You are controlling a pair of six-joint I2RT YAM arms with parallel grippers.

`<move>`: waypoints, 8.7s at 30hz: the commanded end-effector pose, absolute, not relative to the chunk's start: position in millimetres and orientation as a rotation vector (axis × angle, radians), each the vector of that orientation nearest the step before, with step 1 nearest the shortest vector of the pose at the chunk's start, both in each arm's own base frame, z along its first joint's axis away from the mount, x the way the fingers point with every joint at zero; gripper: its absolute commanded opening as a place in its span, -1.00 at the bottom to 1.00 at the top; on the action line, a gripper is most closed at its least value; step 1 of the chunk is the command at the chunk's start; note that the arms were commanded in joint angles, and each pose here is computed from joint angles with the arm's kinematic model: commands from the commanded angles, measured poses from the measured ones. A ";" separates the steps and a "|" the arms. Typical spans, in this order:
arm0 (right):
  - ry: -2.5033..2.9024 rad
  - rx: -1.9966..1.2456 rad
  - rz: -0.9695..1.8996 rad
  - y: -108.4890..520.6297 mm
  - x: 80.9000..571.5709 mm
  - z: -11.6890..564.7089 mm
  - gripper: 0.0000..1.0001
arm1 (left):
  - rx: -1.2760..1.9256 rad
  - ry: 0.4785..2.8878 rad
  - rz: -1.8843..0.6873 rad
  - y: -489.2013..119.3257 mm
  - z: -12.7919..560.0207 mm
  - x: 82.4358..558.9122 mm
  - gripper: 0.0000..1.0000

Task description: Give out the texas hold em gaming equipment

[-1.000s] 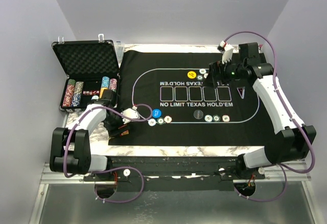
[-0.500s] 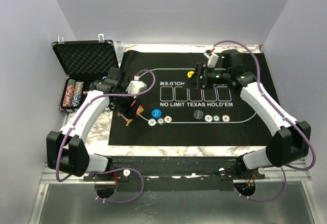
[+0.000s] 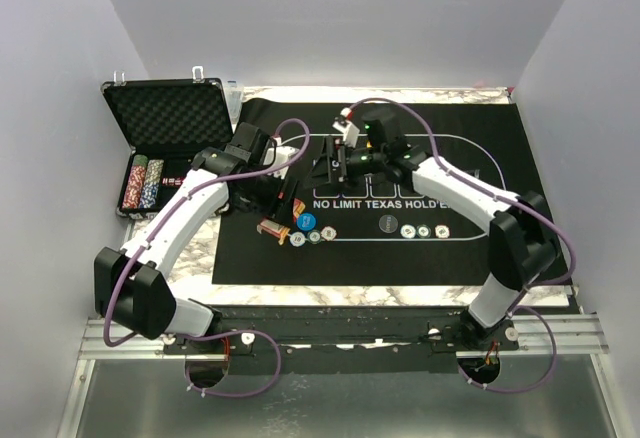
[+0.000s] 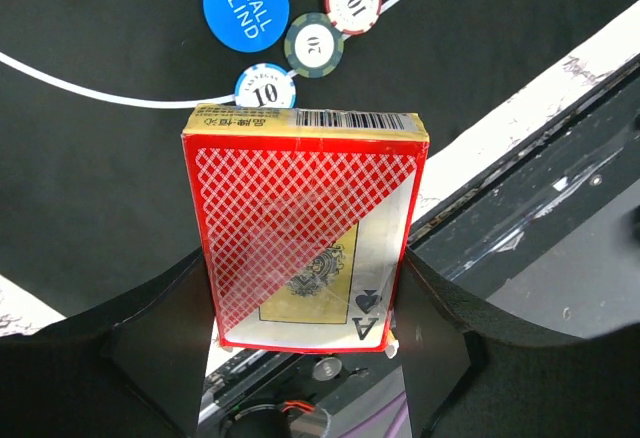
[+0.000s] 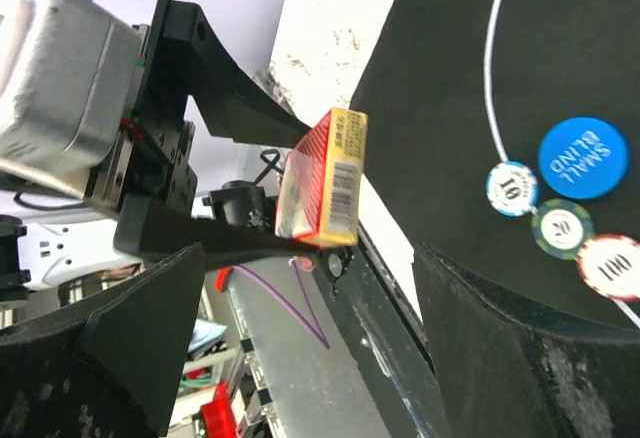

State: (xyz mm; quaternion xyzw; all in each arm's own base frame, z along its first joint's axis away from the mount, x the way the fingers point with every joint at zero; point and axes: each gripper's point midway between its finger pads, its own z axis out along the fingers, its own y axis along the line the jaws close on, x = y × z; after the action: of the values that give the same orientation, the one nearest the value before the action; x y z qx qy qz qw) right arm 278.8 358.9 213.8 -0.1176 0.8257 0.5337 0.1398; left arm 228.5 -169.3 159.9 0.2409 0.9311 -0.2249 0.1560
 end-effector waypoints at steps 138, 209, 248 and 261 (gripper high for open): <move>2.339 -0.637 1.754 357.6 230.3 264.7 1.00 | -0.317 2.016 -1.789 -156.3 280.6 251.8 -1.00; 2.404 -0.853 1.662 306.6 176.3 220.2 -0.99 | -0.035 2.188 -1.650 -168.5 283.9 221.8 0.97; 2.251 -1.110 2.029 329.9 141.9 257.0 -0.99 | 0.552 2.191 -2.030 -247.4 256.3 170.0 0.49; 2.231 -1.098 2.082 334.6 143.6 266.3 -0.99 | 0.576 2.184 -2.091 -253.2 256.3 158.8 -0.73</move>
State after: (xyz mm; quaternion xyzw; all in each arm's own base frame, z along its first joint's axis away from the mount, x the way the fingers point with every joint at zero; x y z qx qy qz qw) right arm 147.5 331.6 242.7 -0.3220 0.7205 0.6120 -0.0513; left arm 163.0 -253.5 250.4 0.1746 0.7220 -0.6688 0.0290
